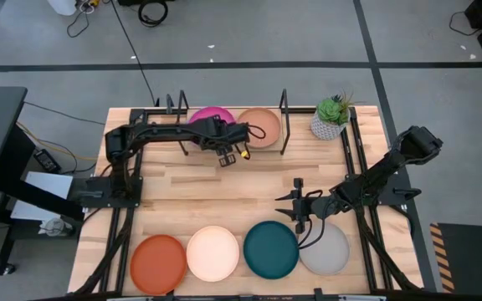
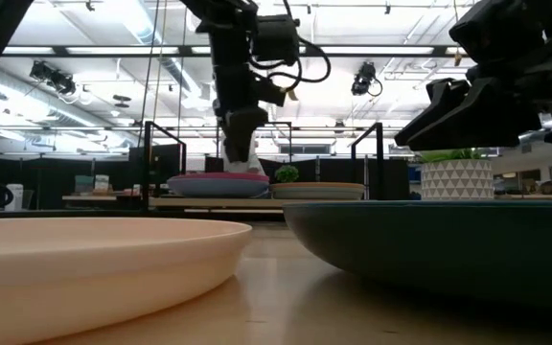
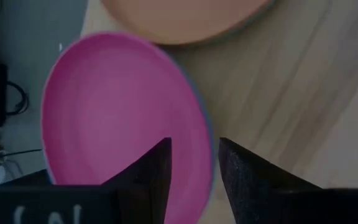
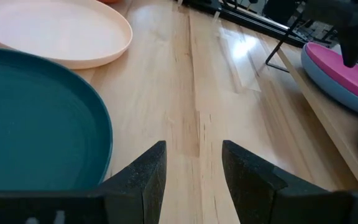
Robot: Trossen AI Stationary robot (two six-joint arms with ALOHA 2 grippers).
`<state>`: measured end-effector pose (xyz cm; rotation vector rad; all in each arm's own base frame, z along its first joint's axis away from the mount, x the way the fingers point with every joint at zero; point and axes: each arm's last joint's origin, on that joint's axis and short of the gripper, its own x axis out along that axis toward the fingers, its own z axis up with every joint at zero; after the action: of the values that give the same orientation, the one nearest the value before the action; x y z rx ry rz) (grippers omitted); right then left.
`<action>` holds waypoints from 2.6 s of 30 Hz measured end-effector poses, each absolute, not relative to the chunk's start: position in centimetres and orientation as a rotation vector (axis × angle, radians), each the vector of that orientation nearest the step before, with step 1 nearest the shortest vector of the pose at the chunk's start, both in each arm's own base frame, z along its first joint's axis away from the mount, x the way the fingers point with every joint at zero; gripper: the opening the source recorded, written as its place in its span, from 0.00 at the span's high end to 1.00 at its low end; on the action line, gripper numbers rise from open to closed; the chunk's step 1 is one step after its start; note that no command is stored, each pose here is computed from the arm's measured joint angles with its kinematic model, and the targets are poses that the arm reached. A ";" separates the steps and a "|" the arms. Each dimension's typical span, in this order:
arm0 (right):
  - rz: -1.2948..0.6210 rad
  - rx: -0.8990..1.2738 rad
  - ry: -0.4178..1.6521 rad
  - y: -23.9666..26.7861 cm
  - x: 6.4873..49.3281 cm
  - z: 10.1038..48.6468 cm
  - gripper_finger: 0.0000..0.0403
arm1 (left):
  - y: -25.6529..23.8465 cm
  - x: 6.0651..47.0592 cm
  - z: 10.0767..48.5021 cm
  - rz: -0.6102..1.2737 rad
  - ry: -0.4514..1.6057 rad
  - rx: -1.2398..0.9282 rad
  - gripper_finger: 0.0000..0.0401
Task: Place and stack plates onto a shelf
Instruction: Stack the orange plate on top of the pink plate on the shelf
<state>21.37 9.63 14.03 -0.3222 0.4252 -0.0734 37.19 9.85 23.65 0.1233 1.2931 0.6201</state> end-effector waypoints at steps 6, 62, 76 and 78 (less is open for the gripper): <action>-0.073 -0.327 0.430 9.6 21.3 14.0 0.60 | 6.5 37.4 23.7 0.305 1.327 -0.079 0.65; 0.125 -0.449 0.101 1.9 24.8 17.1 0.60 | -23.2 27.2 17.6 0.923 1.459 -1.115 0.65; 0.129 -0.438 0.108 1.9 24.8 17.1 0.60 | -22.5 25.6 17.0 0.988 1.509 -0.938 0.72; 0.129 -0.438 0.108 1.9 24.8 17.1 0.60 | -22.4 25.5 17.0 0.985 1.516 -0.915 0.73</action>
<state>24.79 1.92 17.08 -0.4383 0.1079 0.1289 25.52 -22.43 17.01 -0.9151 1.5161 0.9847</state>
